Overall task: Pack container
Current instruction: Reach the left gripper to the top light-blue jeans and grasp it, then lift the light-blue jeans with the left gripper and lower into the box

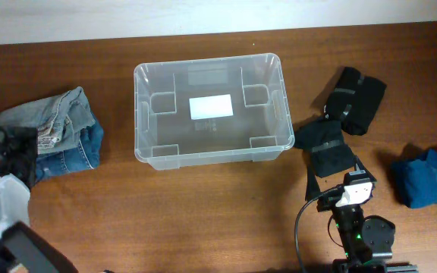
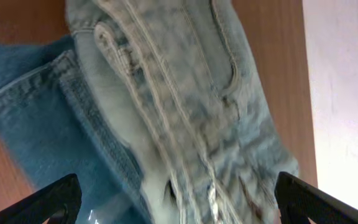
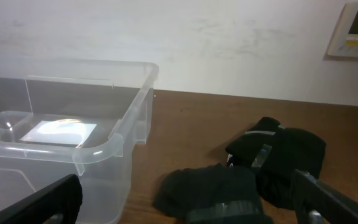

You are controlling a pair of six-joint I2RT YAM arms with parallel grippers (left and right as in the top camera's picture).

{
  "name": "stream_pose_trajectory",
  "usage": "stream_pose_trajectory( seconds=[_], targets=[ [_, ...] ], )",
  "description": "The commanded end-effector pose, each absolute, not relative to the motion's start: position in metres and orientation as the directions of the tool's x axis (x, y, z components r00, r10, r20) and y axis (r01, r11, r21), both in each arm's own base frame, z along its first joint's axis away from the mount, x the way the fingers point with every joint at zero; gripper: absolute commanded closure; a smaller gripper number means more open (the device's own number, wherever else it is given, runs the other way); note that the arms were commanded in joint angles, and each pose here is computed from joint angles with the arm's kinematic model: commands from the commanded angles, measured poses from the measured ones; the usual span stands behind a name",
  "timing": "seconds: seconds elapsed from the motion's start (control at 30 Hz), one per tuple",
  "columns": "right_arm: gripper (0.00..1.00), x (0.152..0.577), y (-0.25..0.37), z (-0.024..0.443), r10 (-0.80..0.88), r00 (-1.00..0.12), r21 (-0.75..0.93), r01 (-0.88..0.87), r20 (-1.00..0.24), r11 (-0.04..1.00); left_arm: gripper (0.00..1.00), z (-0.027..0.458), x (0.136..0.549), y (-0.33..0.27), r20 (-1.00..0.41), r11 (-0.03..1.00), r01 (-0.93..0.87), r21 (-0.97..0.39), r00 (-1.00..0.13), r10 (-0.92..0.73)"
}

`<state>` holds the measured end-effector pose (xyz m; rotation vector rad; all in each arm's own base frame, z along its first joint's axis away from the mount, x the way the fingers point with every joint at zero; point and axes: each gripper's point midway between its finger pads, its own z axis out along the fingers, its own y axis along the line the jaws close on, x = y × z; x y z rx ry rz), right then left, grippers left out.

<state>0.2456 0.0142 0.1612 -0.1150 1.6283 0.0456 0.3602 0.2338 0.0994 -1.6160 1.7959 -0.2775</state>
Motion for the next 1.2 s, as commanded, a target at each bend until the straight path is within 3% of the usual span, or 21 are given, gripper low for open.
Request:
stream_pose_trajectory(
  seconds=[0.0,0.13,0.27,0.3,0.33,0.4,0.43,0.67,0.87,1.03,1.17],
  targets=[
    [0.01,0.245,0.015,0.158,-0.046,-0.063,-0.039,-0.104,-0.997,0.994,0.02,0.076,0.367,0.239,-0.327,0.180,-0.795,-0.580,0.024,-0.945],
    [0.01,0.245,0.015,0.158,-0.046,-0.063,-0.039,-0.103,-0.997,0.994,0.07,0.059,0.373,0.241,-0.321,0.181,-0.799,-0.574,0.016,-0.947],
    [0.02,0.245,0.015,0.158,-0.046,-0.063,-0.039,-0.103,-0.997,0.994,0.50,0.057,0.385,0.241,-0.337,0.204,-0.777,-0.596,0.012,-0.941],
    [0.01,0.245,0.015,0.158,-0.046,-0.063,-0.039,-0.104,-0.997,0.994,0.69,0.060,0.391,0.240,-0.341,0.217,-0.761,-0.611,0.006,-0.940],
    [0.01,0.245,0.015,0.158,-0.046,-0.063,-0.039,-0.104,-0.997,0.994,0.80,0.065,0.397,0.237,-0.343,0.233,-0.737,-0.634,-0.002,-0.939],
    [0.01,0.245,0.015,0.158,-0.046,-0.063,-0.039,-0.104,-0.997,0.994,0.96,0.079,0.412,0.231,-0.341,0.270,-0.670,-0.692,-0.026,-0.940],
    [0.02,0.245,0.015,0.158,-0.046,-0.063,-0.039,-0.104,-0.997,0.994,0.99,0.088,0.421,0.226,-0.337,0.293,-0.618,-0.730,-0.048,-0.940],
    [0.01,0.245,0.015,0.158,-0.046,-0.063,-0.039,-0.103,-0.997,0.994,0.99,0.140,0.452,0.187,-0.325,0.386,-0.344,-0.856,-0.221,-0.919],
    [0.01,0.245,0.015,0.158,-0.046,-0.063,-0.039,-0.103,-0.997,0.994,0.99,0.204,0.463,0.148,-0.478,0.538,-0.124,-0.834,-0.325,-0.816],
    [0.01,0.245,0.015,0.158,-0.046,-0.063,-0.039,-0.103,-0.997,0.994,0.99,0.283,0.460,0.119,-0.717,0.728,0.079,-0.681,-0.276,-0.640],
    [0.02,0.245,0.015,0.158,-0.046,-0.063,-0.039,-0.104,-0.997,0.994,0.99,0.355,0.440,0.082,-0.902,0.867,0.249,-0.431,-0.148,-0.406]
  ],
)
